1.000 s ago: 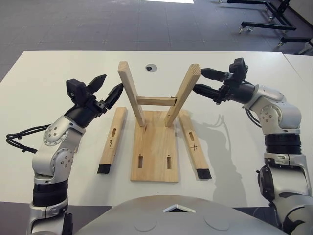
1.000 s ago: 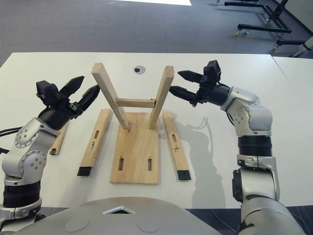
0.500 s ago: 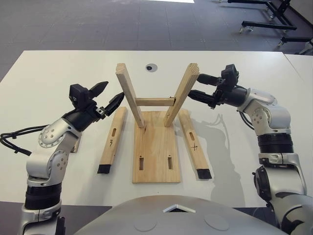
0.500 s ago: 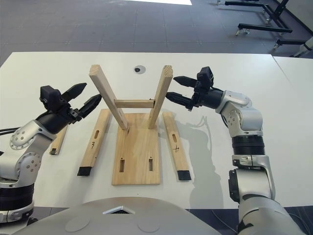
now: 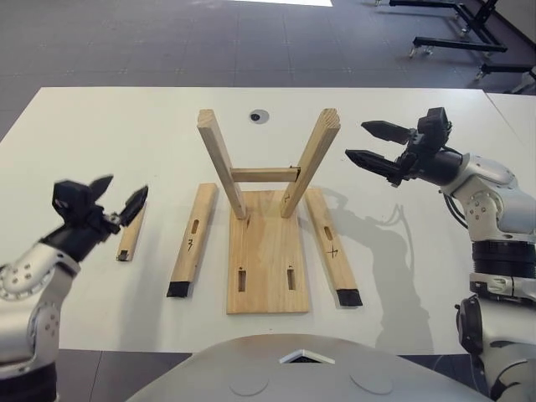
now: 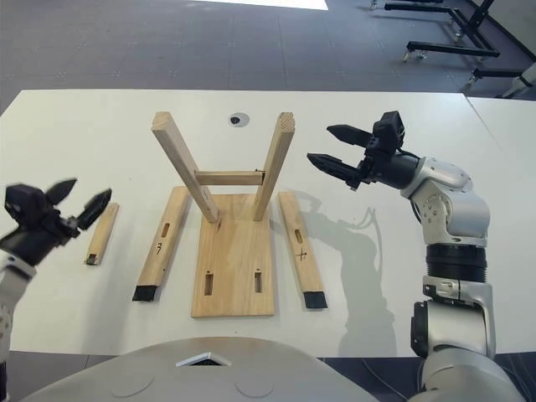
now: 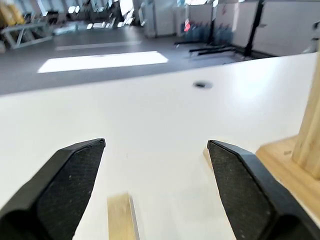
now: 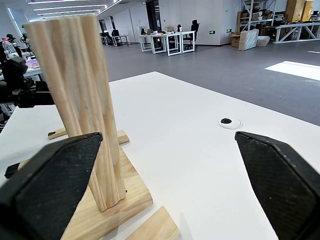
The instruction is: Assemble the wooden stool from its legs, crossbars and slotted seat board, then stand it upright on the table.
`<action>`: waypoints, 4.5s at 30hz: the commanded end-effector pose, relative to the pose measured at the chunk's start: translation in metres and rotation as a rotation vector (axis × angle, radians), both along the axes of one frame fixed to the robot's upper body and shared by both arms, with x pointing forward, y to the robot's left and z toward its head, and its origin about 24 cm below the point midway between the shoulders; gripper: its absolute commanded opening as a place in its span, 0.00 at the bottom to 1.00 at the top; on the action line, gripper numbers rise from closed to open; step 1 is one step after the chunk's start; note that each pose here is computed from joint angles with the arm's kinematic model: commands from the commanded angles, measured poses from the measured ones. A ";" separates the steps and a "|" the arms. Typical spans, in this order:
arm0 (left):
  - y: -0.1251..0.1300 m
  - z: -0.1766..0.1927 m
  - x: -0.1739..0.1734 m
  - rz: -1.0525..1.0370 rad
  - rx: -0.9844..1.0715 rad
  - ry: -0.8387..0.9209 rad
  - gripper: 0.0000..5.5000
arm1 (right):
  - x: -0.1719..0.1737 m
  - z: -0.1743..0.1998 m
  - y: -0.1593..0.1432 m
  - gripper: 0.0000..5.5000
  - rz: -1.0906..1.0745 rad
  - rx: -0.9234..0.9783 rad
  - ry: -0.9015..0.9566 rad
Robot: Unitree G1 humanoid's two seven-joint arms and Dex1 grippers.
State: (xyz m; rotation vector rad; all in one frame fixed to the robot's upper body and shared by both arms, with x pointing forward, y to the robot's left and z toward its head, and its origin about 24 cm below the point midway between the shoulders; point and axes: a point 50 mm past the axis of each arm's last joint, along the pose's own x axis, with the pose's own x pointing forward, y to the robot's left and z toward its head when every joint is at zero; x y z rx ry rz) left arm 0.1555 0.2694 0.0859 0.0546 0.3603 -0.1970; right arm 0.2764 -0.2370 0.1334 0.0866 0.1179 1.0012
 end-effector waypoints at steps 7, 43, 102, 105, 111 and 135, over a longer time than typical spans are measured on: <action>0.009 -0.051 -0.031 0.264 -0.066 0.331 0.63 | -0.026 0.008 0.019 0.89 0.084 -0.014 0.039; -0.050 0.097 0.067 -0.142 0.052 -0.722 0.23 | -0.004 0.026 0.080 0.89 -0.863 0.243 -0.238; -0.142 0.095 0.099 -0.697 -0.009 -0.663 0.23 | -0.011 0.077 0.140 0.08 -0.123 0.651 0.002; -0.133 0.095 0.104 -0.607 0.005 -0.671 0.35 | -0.005 0.080 0.130 0.07 -0.179 0.674 -0.022; -0.103 0.101 0.103 -0.402 0.022 -0.697 0.51 | 0.009 0.082 0.056 0.07 -0.571 0.759 -0.093; -0.060 0.106 0.087 0.100 0.106 -0.781 0.51 | -0.082 -0.037 0.053 0.07 -0.625 -0.020 -0.005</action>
